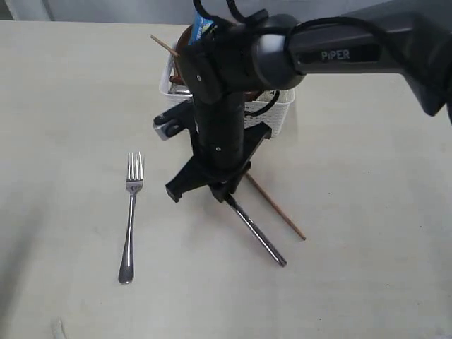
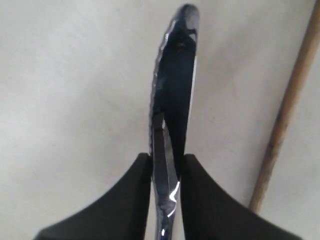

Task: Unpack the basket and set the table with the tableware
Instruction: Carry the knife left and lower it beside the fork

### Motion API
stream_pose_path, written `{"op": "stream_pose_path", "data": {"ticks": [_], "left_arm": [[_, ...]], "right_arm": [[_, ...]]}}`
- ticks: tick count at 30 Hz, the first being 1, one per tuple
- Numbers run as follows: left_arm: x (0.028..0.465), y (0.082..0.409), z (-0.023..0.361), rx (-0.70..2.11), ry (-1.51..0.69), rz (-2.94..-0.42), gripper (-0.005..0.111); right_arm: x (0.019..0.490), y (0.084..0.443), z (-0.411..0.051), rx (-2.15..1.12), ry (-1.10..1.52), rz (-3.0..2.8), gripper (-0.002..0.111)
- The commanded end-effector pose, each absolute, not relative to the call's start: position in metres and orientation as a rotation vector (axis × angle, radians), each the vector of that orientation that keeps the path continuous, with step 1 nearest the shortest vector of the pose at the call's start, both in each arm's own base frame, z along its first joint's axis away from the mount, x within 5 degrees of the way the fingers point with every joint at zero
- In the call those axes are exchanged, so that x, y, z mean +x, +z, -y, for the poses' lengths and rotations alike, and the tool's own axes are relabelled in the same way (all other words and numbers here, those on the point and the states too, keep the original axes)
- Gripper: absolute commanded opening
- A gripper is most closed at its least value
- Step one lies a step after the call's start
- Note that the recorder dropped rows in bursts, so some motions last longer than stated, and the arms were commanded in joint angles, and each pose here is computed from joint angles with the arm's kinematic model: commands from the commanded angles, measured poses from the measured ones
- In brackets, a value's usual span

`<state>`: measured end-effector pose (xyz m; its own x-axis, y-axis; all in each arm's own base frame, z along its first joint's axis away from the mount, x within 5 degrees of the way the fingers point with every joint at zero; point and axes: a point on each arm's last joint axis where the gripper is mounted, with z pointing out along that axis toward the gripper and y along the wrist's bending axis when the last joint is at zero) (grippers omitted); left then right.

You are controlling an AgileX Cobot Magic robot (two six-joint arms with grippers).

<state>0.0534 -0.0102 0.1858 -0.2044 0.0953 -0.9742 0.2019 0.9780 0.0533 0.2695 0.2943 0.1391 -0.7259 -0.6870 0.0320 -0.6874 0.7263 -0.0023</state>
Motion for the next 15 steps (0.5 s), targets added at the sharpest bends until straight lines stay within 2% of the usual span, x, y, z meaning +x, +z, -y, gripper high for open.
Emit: {"op": "stream_pose_path", "data": {"ticks": [1,5,15], "left_arm": [[0.053,0.186,0.010,0.219,-0.096,-1.770,0.000],[0.053,0.186,0.010,0.219,-0.096,-1.770,0.000],[0.053,0.186,0.010,0.219,-0.096,-1.770,0.000]], "right_arm": [[0.274,0.157,-0.301,1.170,-0.034,2.925,0.000],[0.274,0.163,-0.305,1.150,-0.070,2.925,0.000],[0.279,0.191,-0.336,1.063,-0.411,2.993,0.000]]}}
